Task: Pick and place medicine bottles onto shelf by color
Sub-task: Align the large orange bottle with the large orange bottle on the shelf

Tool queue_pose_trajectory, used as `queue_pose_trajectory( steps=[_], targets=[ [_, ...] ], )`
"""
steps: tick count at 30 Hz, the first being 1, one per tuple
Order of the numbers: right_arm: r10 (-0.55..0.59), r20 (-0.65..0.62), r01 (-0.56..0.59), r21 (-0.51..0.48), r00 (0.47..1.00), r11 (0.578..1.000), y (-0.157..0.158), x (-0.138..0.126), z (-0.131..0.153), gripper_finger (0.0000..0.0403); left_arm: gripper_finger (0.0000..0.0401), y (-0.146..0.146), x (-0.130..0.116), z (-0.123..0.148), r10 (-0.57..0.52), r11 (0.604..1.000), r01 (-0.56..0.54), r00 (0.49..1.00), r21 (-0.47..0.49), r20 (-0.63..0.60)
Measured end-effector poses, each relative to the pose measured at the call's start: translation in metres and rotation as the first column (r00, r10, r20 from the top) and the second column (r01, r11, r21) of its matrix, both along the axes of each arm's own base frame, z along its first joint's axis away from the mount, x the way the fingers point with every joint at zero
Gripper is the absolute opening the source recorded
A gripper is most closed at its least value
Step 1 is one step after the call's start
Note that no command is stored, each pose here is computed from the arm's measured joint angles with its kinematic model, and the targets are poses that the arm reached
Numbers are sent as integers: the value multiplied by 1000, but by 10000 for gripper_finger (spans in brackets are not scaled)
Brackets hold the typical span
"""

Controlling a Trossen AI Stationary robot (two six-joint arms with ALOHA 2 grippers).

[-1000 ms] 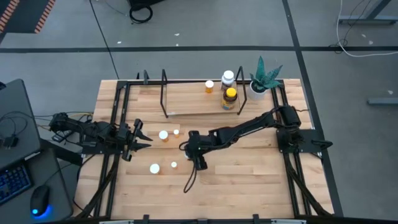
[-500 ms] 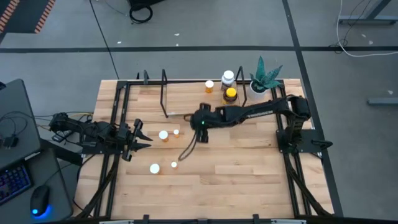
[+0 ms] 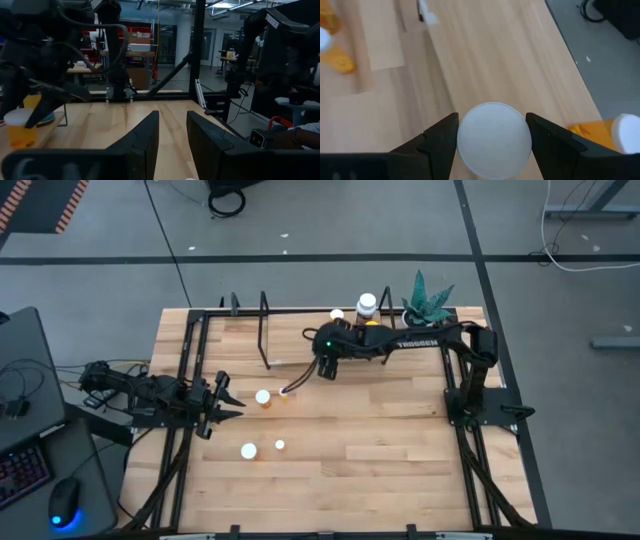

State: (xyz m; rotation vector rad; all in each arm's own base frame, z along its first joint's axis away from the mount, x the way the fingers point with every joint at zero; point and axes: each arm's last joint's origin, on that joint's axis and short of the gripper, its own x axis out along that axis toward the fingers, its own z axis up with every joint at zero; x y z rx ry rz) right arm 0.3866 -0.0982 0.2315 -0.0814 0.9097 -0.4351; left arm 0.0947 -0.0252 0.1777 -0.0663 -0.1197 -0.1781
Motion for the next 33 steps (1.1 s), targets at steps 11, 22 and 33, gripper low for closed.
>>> queue_pose_trajectory(
  steps=[11, 22, 33],
  targets=[
    [-110, -30, 111, 40, 993, 993, -27, -12, -3, 238, 107, 0, 0, 0, 0, 1000, 0, 1000, 0, 1],
    [-140, -68, 145, 63, 988, 987, -31, -17, -6, 252, 107, 0, 0, 0, 0, 1000, 0, 1000, 0, 0],
    [-138, -72, 142, 58, 988, 988, -31, -17, -6, 290, 107, 0, 0, 0, 0, 1000, 0, 1000, 0, 1]
  ],
)
